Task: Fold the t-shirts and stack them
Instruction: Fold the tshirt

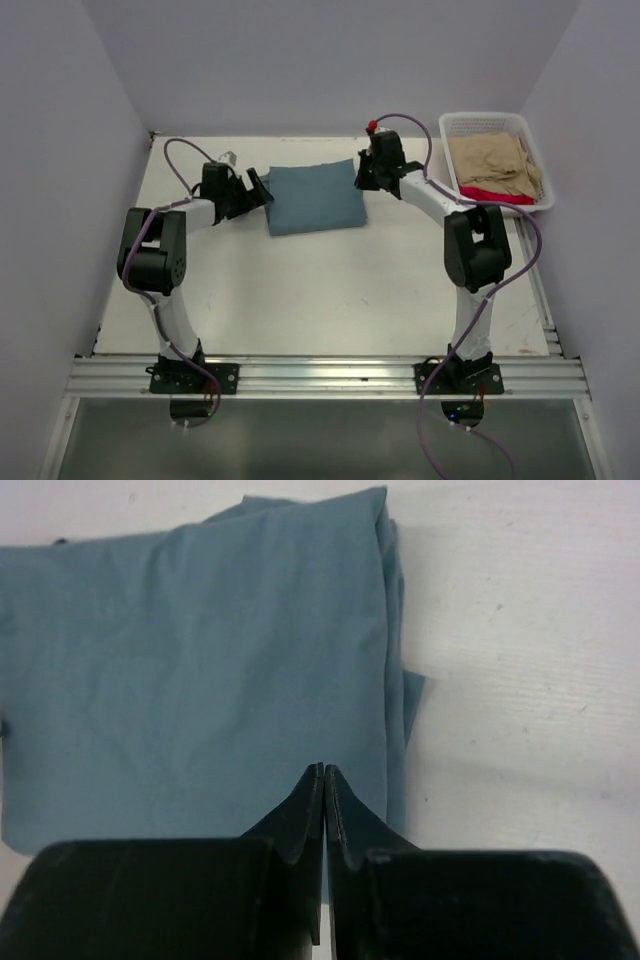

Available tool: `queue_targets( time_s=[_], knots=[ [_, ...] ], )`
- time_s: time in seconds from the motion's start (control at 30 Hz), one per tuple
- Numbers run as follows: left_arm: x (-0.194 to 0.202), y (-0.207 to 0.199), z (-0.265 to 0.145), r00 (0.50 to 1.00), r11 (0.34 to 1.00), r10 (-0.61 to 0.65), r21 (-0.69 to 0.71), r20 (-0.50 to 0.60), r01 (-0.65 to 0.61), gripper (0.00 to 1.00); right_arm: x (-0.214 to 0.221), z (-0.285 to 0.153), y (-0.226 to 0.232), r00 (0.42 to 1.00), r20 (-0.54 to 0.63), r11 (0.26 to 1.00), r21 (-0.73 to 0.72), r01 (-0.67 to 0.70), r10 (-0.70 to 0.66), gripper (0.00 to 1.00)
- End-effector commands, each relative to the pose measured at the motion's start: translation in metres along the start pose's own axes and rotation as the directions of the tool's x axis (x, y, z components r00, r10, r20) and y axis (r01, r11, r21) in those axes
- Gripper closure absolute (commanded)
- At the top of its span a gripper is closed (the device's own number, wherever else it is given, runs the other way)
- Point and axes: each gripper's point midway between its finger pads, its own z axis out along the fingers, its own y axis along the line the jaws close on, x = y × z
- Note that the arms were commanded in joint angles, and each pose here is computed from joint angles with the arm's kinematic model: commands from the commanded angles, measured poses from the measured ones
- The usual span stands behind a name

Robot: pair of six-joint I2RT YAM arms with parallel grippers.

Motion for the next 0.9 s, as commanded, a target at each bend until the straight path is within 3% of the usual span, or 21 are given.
queue_targets(
  time_s=[0.0,0.1,0.27,0.47,0.67,0.87],
  knots=[
    [0.014,-0.003,0.003,1.0,0.997,0.025,0.069,-0.018,-0.023,0.0,0.023,0.005,0.018,0.998,-0.067,0.992,-0.129,0.007,-0.016,1.0],
    [0.018,-0.006,0.002,1.0,0.994,0.018,0.106,0.012,-0.019,0.0,0.034,0.011,0.022,0.997,-0.083,0.985,-0.169,-0.016,0.002,1.0],
    [0.017,-0.015,-0.001,0.998,0.975,-0.028,0.223,0.055,0.015,0.0,0.058,0.036,0.037,0.979,-0.204,0.967,-0.249,-0.06,0.008,1.0],
    [0.035,-0.002,0.019,0.999,0.976,-0.053,0.213,-0.007,0.053,0.0,0.097,0.07,0.032,0.95,-0.306,0.963,-0.234,-0.134,0.058,1.0],
    [0.061,0.006,0.052,0.99,0.983,-0.033,0.173,-0.137,0.057,0.0,0.118,0.072,0.021,0.942,-0.329,0.969,-0.205,-0.138,0.064,1.0],
    [0.073,-0.011,0.078,0.98,0.979,-0.005,0.201,-0.199,0.046,0.0,0.125,0.07,0.014,0.94,-0.336,0.975,-0.187,-0.123,0.054,1.0]
  ],
)
